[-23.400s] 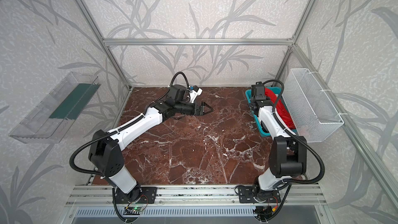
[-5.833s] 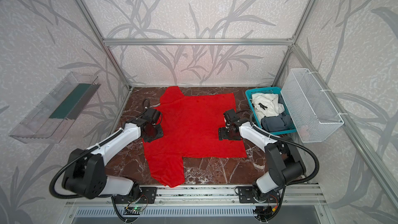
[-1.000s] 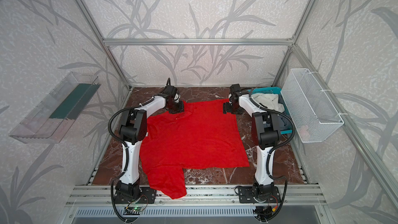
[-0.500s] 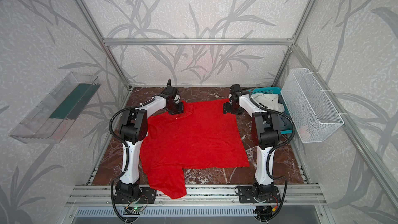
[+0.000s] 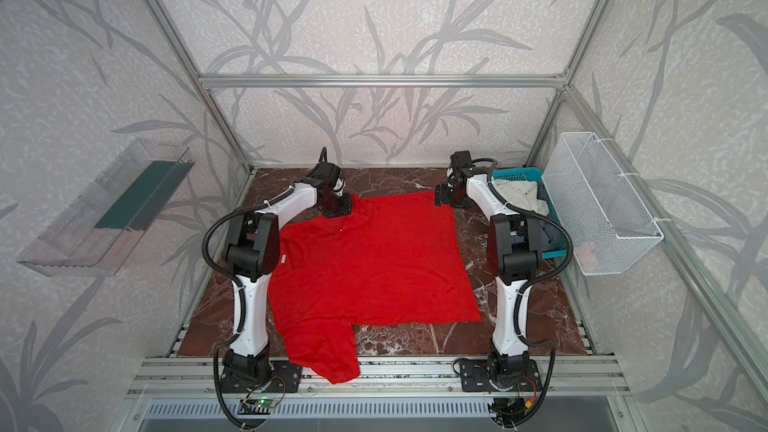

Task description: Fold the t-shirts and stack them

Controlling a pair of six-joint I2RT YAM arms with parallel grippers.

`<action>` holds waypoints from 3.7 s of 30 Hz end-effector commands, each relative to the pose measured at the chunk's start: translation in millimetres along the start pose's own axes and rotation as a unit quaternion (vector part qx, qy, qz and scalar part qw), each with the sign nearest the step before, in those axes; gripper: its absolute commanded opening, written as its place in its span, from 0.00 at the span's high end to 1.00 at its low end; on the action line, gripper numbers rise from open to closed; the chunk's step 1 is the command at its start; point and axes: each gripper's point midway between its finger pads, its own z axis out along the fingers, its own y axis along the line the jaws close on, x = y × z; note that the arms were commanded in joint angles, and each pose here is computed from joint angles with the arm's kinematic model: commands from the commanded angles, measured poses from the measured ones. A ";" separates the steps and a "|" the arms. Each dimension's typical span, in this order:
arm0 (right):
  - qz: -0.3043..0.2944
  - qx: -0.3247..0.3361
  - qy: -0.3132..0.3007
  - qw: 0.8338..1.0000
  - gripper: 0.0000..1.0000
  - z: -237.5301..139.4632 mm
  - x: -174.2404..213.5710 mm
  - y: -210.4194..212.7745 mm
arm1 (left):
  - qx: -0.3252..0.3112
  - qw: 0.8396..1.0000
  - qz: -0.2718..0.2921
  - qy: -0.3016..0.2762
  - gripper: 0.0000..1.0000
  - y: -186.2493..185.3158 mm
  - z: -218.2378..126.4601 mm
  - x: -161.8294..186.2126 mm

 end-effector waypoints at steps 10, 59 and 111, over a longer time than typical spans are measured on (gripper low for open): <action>0.009 0.033 -0.049 0.998 0.41 26.2 -35.0 -12.8 | -0.044 0.993 -0.009 -0.106 1.00 3.3 -97.8 -32.4; 0.061 0.058 -0.113 0.990 1.00 59.1 -120.8 -34.7 | -0.048 0.972 0.019 -0.229 1.00 35.6 -174.0 -123.8; 0.030 0.094 -0.109 0.989 1.00 -32.5 7.8 -58.7 | -0.140 0.960 -0.150 -0.190 1.00 115.8 -244.3 19.6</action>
